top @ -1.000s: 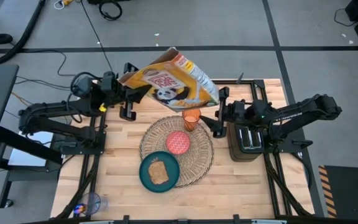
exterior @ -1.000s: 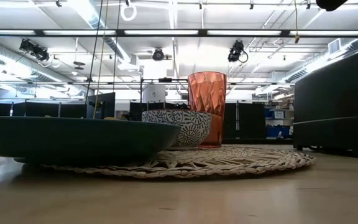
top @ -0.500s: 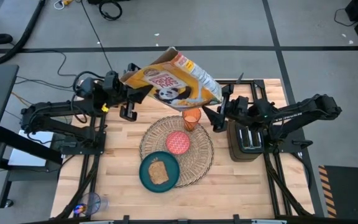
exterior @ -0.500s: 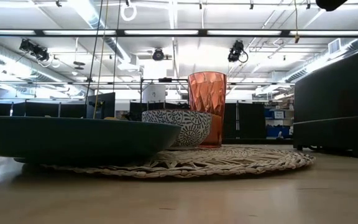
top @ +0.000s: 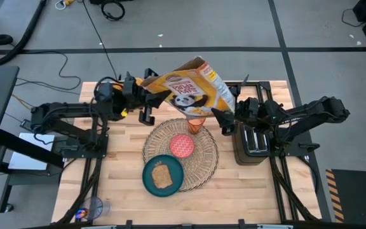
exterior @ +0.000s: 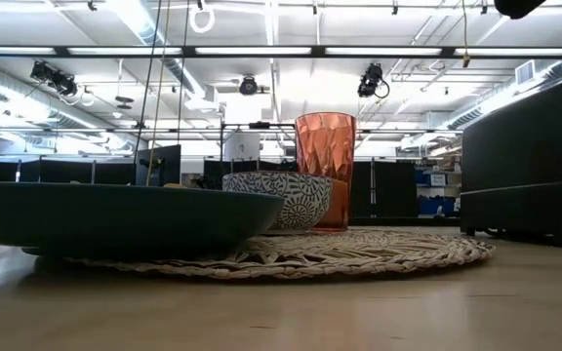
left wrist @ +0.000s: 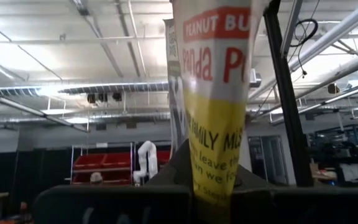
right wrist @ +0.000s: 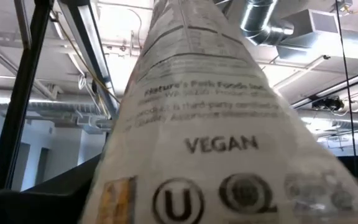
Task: Arrange a breakfast setting
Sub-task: Pour the cereal from the cereal box into the red bowl
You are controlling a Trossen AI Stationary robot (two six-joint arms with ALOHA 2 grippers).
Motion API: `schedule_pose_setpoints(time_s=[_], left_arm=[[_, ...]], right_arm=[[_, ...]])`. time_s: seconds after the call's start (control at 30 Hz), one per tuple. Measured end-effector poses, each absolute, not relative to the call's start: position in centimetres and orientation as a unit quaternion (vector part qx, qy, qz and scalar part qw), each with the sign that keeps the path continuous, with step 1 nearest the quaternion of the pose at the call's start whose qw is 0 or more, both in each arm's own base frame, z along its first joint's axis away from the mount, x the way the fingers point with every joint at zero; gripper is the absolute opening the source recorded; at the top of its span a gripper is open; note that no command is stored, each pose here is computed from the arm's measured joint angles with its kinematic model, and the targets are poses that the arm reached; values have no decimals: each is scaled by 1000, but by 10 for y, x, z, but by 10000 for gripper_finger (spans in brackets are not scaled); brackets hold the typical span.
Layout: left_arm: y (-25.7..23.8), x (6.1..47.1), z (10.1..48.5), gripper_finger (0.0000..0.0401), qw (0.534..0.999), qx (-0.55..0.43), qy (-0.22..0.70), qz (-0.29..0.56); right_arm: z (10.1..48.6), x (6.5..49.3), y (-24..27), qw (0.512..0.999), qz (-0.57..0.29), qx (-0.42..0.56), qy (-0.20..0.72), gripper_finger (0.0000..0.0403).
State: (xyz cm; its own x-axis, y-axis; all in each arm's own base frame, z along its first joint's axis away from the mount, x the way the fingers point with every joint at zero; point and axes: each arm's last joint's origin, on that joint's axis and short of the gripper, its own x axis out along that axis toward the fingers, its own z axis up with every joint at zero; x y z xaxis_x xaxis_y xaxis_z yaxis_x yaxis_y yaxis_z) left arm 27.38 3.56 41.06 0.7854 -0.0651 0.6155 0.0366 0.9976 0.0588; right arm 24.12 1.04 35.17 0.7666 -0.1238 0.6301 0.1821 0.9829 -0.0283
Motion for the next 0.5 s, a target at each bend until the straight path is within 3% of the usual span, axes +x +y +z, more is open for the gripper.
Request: schedule_pose_setpoints(time_s=[0.33, 0.5], left_arm=[[36, 274, 411, 16, 942, 25, -335, -26], [36, 275, 410, 30, 944, 41, -327, -17]], right_arm=[[353, 240, 9, 934, -76, -58, -344, 308], [353, 240, 7, 933, -86, -60, -343, 264]])
